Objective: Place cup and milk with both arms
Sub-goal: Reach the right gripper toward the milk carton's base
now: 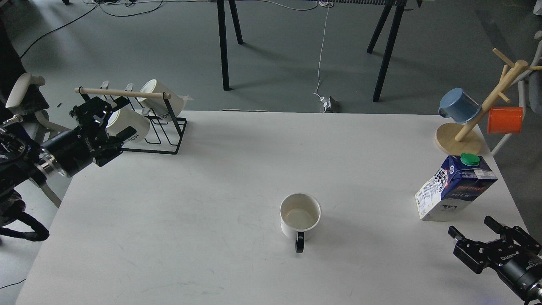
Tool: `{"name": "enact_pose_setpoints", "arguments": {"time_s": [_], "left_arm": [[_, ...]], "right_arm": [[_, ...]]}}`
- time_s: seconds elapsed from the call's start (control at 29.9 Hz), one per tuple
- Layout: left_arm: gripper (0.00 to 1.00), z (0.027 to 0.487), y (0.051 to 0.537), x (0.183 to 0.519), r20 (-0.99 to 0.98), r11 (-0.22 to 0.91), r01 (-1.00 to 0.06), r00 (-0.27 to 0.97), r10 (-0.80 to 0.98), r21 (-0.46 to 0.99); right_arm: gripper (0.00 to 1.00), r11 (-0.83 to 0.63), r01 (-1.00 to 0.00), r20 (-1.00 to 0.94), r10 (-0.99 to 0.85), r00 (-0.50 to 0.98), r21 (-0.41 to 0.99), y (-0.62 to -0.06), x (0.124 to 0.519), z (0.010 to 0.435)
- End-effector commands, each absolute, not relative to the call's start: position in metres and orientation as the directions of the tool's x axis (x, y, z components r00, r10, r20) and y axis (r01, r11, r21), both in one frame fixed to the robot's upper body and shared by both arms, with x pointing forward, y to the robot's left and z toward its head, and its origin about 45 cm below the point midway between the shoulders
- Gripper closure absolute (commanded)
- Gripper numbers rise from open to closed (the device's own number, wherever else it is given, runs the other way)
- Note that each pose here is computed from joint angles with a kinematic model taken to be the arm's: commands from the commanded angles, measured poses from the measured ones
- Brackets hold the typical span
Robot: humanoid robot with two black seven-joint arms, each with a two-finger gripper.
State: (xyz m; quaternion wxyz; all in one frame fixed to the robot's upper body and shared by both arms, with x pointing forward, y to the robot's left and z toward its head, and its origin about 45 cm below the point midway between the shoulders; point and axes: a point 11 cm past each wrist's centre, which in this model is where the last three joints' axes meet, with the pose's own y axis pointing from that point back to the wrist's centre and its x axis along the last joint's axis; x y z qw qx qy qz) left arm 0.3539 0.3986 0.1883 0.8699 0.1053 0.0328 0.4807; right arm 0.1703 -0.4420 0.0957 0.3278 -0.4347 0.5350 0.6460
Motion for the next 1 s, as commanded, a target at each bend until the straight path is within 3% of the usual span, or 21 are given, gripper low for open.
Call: {"name": "enact_pose_setpoints", "arguments": {"time_s": [0.0, 0.97], "left_arm": [[0.09, 0.184, 0.399, 0.351, 0.038, 0.515, -0.828, 0.535, 0.844, 0.222], [0.09, 0.173, 0.402, 0.341, 0.022, 0.508, -0.825, 0.529, 0.848, 0.248]], "right_arm": [[0.01, -0.214, -0.902, -0.926, -0.041, -0.376, 0.375, -0.441, 0.184, 0.102], [0.01, -0.197, -0.929, -0.948, -0.010, -0.317, 0.313, -0.435, 0.211, 0.103]]}}
